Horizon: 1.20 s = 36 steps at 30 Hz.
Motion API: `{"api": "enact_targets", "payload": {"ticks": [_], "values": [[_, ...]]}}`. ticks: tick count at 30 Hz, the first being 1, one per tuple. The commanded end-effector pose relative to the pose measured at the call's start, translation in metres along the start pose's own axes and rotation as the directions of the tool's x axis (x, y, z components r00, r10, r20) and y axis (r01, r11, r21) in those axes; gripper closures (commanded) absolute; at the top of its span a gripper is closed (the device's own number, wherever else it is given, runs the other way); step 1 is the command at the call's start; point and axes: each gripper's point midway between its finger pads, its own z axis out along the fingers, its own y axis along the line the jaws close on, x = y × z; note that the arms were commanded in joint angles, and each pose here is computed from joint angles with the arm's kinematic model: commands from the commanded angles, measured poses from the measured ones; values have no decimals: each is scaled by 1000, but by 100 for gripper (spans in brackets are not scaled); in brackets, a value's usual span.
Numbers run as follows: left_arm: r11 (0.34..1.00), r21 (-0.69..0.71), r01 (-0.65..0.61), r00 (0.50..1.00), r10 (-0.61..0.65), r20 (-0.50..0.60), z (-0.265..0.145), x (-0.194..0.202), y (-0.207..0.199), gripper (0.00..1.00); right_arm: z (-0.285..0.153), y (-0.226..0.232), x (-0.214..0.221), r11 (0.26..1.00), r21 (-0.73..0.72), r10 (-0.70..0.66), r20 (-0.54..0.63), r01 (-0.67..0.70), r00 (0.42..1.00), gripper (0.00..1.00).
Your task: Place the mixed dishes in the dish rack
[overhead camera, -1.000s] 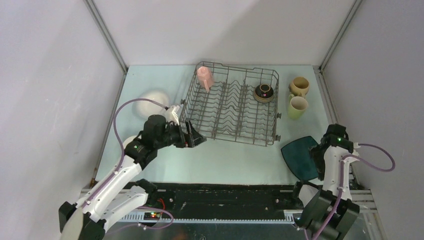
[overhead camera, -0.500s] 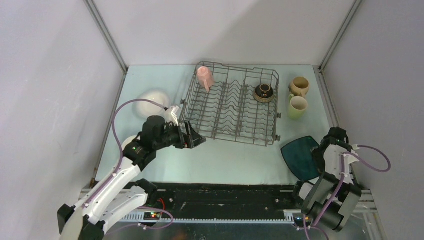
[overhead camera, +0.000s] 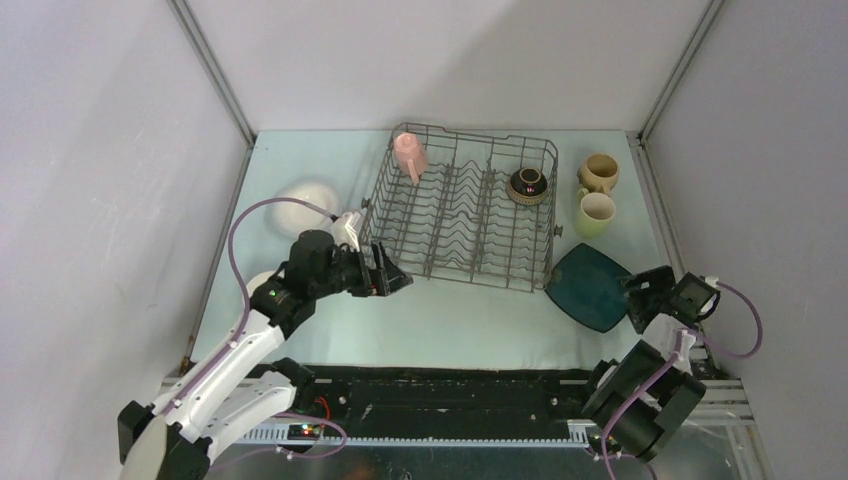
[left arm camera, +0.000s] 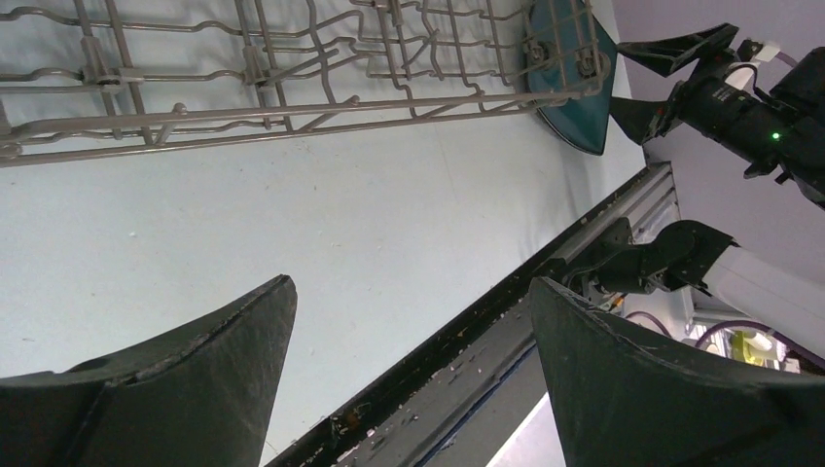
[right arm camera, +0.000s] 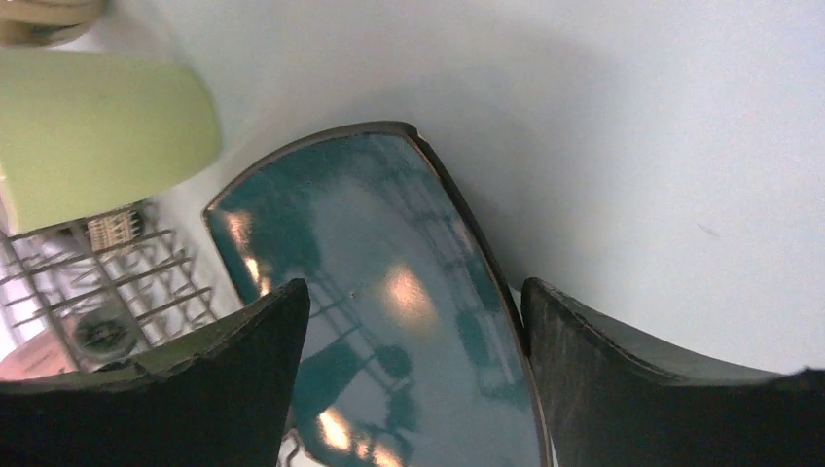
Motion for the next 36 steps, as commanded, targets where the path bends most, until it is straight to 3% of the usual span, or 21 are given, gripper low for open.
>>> {"api": "enact_targets", "payload": {"ticks": [1, 9, 15, 21, 23, 26, 32, 36], "values": [[1000, -9, -14, 1000, 14, 21, 0, -6, -1, 4, 1, 29, 31, 973, -228, -17, -175, -24, 984, 19], [1000, -28, 8, 1000, -7, 28, 12, -6, 7, 4, -2, 50, 35, 927, -376, -98, -216, 10, 971, 21], [999, 3, 49, 999, -49, 16, 35, -6, 6, 6, -1, 44, 45, 928, -371, -144, -237, 48, 961, 24], [1000, -5, 23, 999, -23, 28, 42, -11, 3, 6, 1, 37, 49, 937, -340, -164, -229, 79, 960, 46], [1000, -1, 20, 1000, -20, 16, 44, -8, 2, 6, 2, 36, 48, 940, -331, -164, -221, 84, 961, 59], [1000, 2, 18, 1000, -18, 2, 46, -3, 2, 7, 3, 35, 46, 944, -319, -164, -218, 88, 962, 97], [1000, -11, 16, 1000, -16, 7, 44, 1, 5, 6, -8, 36, 34, 956, -275, -153, -159, 105, 975, 100], [1000, -13, 13, 1000, -13, 8, 44, 0, 4, 6, -26, 43, 11, 968, -218, -144, -54, 129, 988, 100]]}}
